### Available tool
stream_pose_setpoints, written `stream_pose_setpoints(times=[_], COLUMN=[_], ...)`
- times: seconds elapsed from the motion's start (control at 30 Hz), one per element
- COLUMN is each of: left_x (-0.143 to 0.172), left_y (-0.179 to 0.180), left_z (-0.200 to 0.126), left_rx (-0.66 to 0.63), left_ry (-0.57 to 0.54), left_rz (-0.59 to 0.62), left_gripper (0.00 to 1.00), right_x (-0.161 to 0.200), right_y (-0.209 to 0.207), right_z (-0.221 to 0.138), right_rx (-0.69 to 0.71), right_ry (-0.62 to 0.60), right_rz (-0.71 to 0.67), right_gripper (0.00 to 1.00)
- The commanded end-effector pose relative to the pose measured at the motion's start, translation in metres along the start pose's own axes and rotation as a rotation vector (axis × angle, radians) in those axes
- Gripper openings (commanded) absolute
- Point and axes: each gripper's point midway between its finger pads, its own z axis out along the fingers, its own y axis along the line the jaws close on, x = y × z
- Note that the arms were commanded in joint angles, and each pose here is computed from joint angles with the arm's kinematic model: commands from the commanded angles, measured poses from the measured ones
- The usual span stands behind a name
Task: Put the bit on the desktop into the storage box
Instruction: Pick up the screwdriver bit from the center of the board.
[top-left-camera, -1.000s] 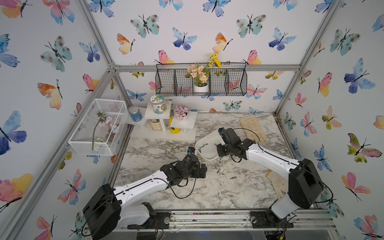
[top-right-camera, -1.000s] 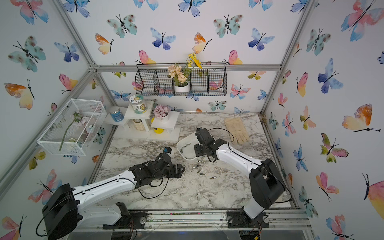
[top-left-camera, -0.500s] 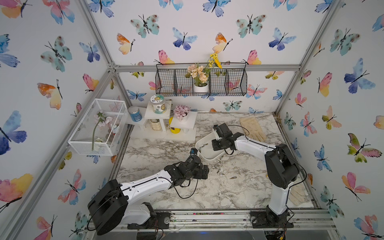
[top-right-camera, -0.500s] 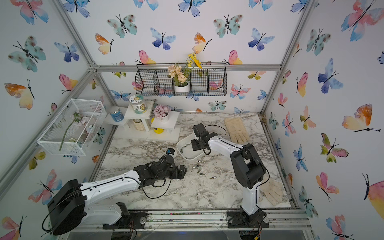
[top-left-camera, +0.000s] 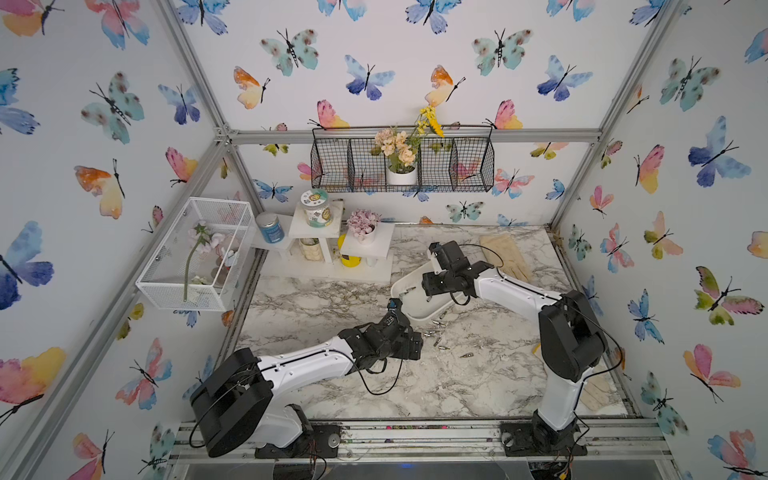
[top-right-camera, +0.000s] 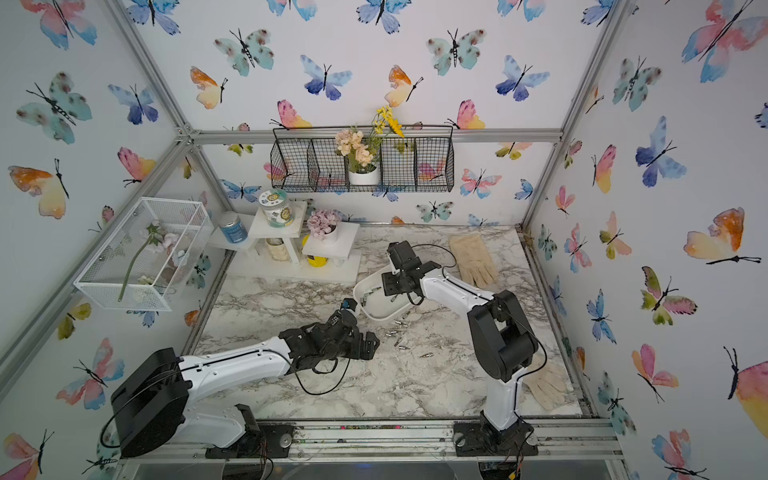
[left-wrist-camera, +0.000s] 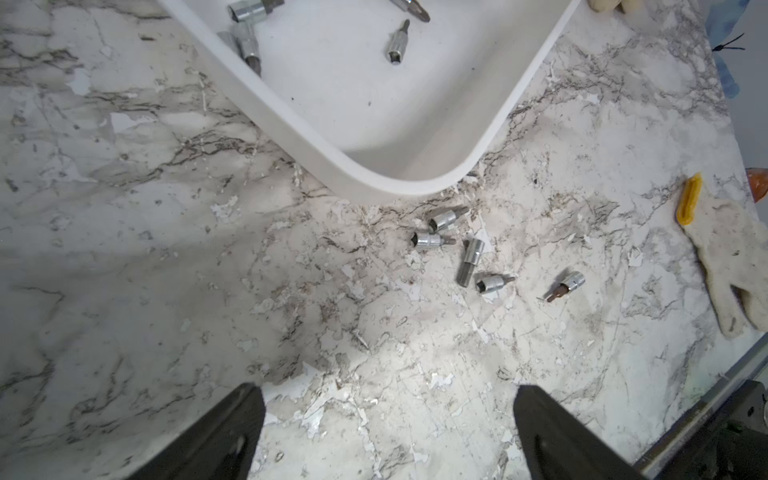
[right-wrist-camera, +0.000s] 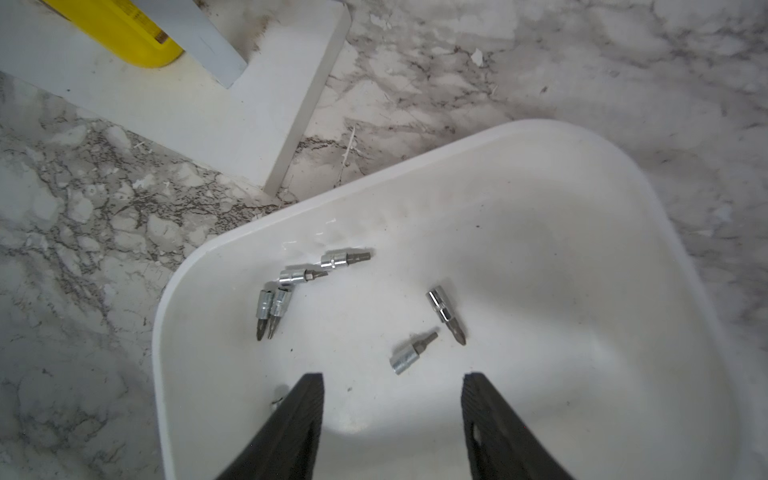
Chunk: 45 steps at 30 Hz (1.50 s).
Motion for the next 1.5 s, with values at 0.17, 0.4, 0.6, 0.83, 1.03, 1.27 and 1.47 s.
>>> stream_pose_setpoints(times=[0.17, 0.4, 0.6, 0.83, 1.03, 1.27, 1.47], left_x=[-0.006, -0.010, -0.007, 0.001, 0.006, 0.005, 0.003], left_y=[-0.019, -0.038, -0.053, -0.063, -0.064, -0.065, -0.068], left_z=[0.016, 0.035, 0.054, 0.068, 0.074, 0.080, 0.090], left_rx=[-0.022, -0.059, -0.103, -0.082, -0.087, -0.096, -0.102], left_ry=[0.016, 0.042, 0.087, 0.133, 0.151, 0.155, 0.162], left_rz=[0.048, 0.100, 0.160, 0.174, 0.180, 0.186, 0.200], left_gripper=[0.99, 0.99, 0.91, 0.81, 0.75, 0.64, 0.57], right_x=[-0.009, 0.009, 0.031, 0.057, 0.073, 0.075, 0.076], right_y=[-0.031, -0.062, -0.084, -0.100, -0.106, -0.109, -0.111], right_z=[-0.071, -0.112, -0.138, -0.154, -0.153, -0.156, -0.160], right_rx=[0.049, 0.100, 0.180, 0.243, 0.262, 0.275, 0.289], right_ry=[-0.137, -0.216, -0.286, -0.315, -0.299, -0.300, -0.308], right_rz=[0.060, 0.151, 0.203, 0.221, 0.241, 0.250, 0.259], right_gripper=[0.99, 0.98, 0.98, 1.00, 0.99, 0.98, 0.98])
